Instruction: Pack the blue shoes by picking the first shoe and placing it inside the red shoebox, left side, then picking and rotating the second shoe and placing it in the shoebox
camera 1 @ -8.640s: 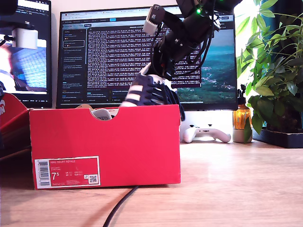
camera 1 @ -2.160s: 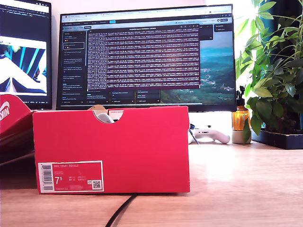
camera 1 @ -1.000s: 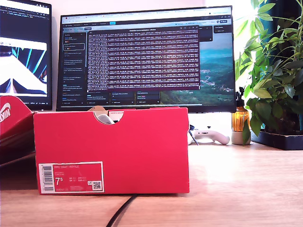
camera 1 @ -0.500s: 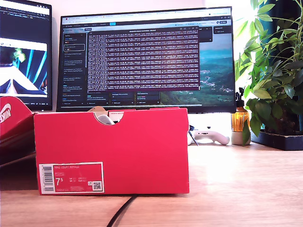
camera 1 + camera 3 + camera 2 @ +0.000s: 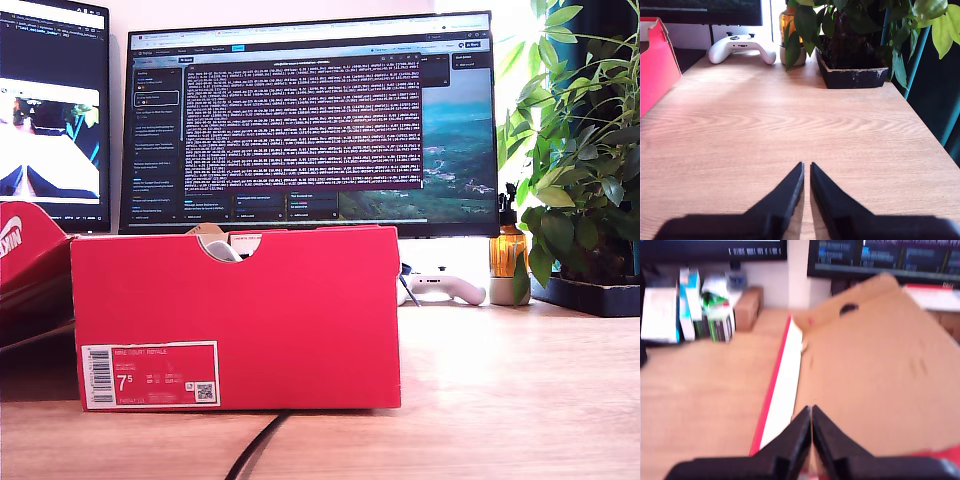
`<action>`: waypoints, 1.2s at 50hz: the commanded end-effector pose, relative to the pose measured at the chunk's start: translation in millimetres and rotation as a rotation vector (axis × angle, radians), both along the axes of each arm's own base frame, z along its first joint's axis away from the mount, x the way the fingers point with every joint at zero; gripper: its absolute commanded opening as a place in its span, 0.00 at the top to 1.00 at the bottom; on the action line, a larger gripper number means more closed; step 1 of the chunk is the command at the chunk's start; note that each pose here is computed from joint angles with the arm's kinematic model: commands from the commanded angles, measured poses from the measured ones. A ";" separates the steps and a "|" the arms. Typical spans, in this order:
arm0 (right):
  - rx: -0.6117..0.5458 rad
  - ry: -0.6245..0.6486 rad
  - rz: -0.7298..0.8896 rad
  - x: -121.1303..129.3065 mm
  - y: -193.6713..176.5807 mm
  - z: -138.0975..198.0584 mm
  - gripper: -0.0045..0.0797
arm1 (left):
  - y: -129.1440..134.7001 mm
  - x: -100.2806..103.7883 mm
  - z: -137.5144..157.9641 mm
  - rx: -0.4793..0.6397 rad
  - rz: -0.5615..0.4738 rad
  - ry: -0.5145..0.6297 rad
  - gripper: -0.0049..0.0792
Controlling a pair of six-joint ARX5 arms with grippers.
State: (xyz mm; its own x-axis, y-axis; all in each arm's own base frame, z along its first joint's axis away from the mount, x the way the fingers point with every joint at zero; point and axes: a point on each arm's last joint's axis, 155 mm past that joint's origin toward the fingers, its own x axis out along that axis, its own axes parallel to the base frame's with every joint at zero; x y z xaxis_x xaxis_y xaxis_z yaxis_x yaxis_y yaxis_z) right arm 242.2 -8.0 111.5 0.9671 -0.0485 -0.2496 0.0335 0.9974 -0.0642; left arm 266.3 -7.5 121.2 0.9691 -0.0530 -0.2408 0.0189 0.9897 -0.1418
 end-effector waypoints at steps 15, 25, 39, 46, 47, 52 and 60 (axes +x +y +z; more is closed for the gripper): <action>0.005 -0.007 -0.002 -0.3 -0.3 2.6 0.96 | -10.6 -9.1 23.3 -0.027 -0.049 -0.127 0.96; 0.005 -0.008 -0.002 -0.2 -0.3 2.7 0.96 | -11.0 -19.5 19.3 -0.031 -0.049 -0.122 0.96; 0.005 -0.009 -0.002 -0.2 -0.3 2.9 0.96 | -14.1 -21.4 1.7 -0.056 -0.059 -0.055 0.96; 0.005 -0.009 -0.002 -0.2 -0.3 2.8 0.96 | -2.9 -22.8 -9.8 -0.042 0.001 -0.011 0.96; 0.005 -0.009 -0.002 -0.2 -0.3 2.9 0.96 | 1.3 -23.4 -13.4 -0.037 0.024 0.003 0.96; 0.005 -0.009 -0.002 -0.2 -0.3 2.8 0.96 | 16.0 -27.2 -26.7 -0.014 0.102 0.056 0.96; 0.005 -0.009 -0.002 -0.2 -0.3 2.9 0.96 | 15.7 -27.1 -26.2 -0.026 0.104 0.055 0.96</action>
State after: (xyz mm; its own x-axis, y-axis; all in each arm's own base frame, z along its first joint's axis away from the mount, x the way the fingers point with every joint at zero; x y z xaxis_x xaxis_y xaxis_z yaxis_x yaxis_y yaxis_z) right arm 242.2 -7.9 111.4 0.9671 -0.0481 -0.2499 0.0331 0.9974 -0.0641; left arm 239.5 8.9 108.1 0.9618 0.0433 -0.2702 -0.0884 0.9836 -0.1571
